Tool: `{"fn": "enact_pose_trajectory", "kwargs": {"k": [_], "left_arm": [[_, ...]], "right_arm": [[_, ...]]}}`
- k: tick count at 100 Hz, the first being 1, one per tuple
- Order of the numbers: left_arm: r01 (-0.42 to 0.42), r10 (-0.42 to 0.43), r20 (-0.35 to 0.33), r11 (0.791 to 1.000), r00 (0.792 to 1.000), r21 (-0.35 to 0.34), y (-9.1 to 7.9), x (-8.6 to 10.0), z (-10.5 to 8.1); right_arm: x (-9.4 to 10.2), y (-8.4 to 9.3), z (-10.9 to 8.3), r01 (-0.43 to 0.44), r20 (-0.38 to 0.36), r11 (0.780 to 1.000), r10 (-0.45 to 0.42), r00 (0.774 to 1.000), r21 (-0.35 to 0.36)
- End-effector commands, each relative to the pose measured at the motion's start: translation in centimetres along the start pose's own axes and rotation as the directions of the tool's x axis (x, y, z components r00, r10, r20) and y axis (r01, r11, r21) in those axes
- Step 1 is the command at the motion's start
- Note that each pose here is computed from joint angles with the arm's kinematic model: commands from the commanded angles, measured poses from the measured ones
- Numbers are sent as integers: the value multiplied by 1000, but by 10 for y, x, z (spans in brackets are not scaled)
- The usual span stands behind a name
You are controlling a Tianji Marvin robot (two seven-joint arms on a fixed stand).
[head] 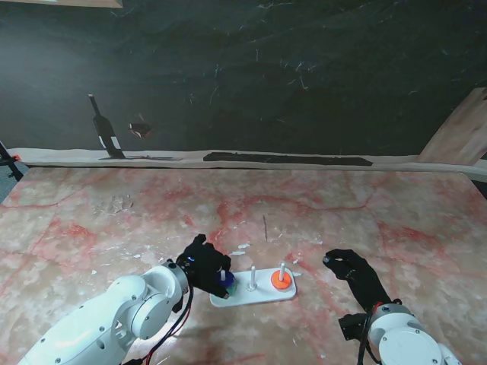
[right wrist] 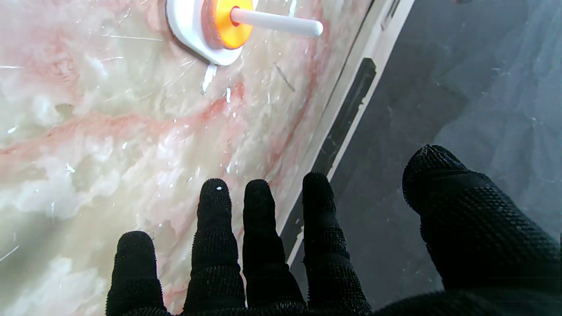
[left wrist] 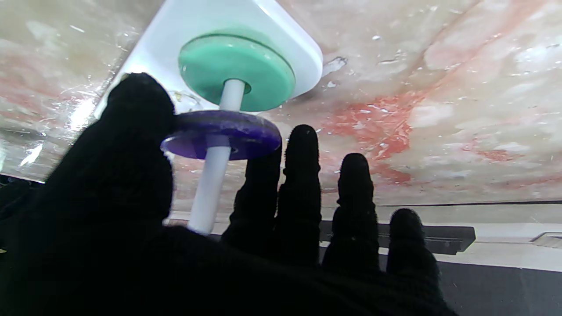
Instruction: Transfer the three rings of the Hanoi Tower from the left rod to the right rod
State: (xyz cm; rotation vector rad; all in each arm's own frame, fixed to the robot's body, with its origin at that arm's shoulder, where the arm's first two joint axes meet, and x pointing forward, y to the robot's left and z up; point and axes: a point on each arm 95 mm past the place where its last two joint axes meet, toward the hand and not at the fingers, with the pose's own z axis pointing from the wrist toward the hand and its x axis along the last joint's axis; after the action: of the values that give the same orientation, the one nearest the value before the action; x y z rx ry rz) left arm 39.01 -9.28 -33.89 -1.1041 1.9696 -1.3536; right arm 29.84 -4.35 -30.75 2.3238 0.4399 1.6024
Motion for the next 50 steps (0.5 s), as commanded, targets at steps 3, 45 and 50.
{"fn": "enact_pose_trajectory", "kwargs": {"k": [3, 45, 50], "left_arm": [[-6, 6, 1, 1000, 1000, 18, -4, 2, -3], [-75, 75, 4, 993, 997, 85, -23, 10, -15], [-82, 82, 4, 992, 997, 92, -26, 12, -16]], "right_arm": [[-1, -2, -1, 1, 2, 1000, -1, 1000, 7], [-1, -2, -1, 1, 1, 1000, -1, 1000, 8], [-1, -2, -1, 0, 1, 1000, 0, 1000, 9]]}}
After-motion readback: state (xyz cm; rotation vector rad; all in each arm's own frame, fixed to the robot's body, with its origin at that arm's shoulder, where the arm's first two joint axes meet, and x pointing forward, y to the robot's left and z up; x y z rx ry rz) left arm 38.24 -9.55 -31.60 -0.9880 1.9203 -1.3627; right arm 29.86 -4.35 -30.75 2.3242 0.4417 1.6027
